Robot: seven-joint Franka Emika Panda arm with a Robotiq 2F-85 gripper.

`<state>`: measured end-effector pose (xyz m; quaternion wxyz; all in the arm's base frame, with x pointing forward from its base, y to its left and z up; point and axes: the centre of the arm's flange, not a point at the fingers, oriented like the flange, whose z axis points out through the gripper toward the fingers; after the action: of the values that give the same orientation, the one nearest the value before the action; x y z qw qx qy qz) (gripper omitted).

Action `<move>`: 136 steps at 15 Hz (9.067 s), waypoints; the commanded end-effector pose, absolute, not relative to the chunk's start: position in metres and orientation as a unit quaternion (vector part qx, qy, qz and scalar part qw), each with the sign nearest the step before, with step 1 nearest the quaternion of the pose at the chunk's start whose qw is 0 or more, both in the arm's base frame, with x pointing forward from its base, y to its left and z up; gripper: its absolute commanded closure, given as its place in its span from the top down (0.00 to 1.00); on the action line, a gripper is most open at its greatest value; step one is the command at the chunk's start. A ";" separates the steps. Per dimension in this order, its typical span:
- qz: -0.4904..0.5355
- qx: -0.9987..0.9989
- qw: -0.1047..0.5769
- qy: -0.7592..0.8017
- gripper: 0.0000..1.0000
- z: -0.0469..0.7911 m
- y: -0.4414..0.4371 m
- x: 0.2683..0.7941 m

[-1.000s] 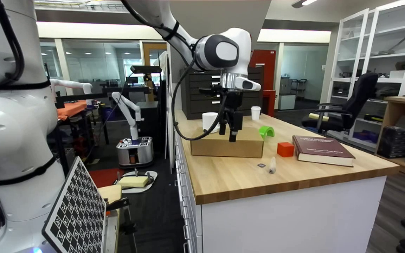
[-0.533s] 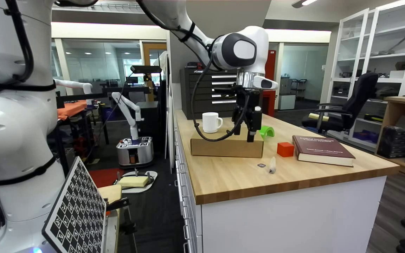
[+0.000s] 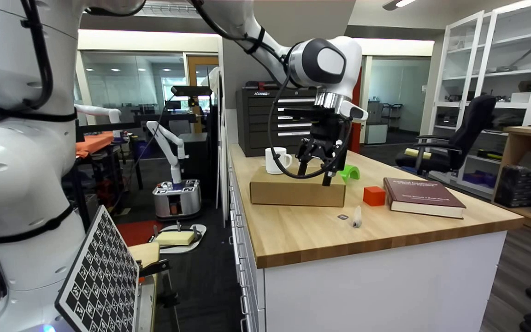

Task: Pick up the tea bag and put it in the mug cup

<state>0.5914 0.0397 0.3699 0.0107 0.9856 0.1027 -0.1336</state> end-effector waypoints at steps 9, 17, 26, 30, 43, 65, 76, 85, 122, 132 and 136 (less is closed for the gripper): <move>-0.192 0.966 0.042 0.170 1.00 0.343 -0.006 0.646; -0.160 0.969 0.046 0.181 1.00 0.300 0.006 0.657; -0.042 0.965 0.040 0.257 1.00 0.358 0.035 0.654; -0.059 0.963 0.036 0.260 1.00 0.346 0.024 0.648; -0.083 0.958 0.031 0.274 1.00 0.276 0.042 0.676; -0.014 0.944 0.042 0.326 1.00 0.292 0.030 0.683; -0.021 0.941 0.036 0.335 1.00 0.289 0.013 0.682; -0.025 0.937 0.029 0.348 0.41 0.291 0.010 0.681; 0.085 0.953 0.072 0.282 0.03 0.434 0.194 0.612; 0.073 0.946 0.043 0.312 0.03 0.434 0.233 0.598; 0.079 0.942 0.037 0.323 0.03 0.445 0.248 0.596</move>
<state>0.6075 0.2401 0.4297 0.0417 0.9420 0.3242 0.0764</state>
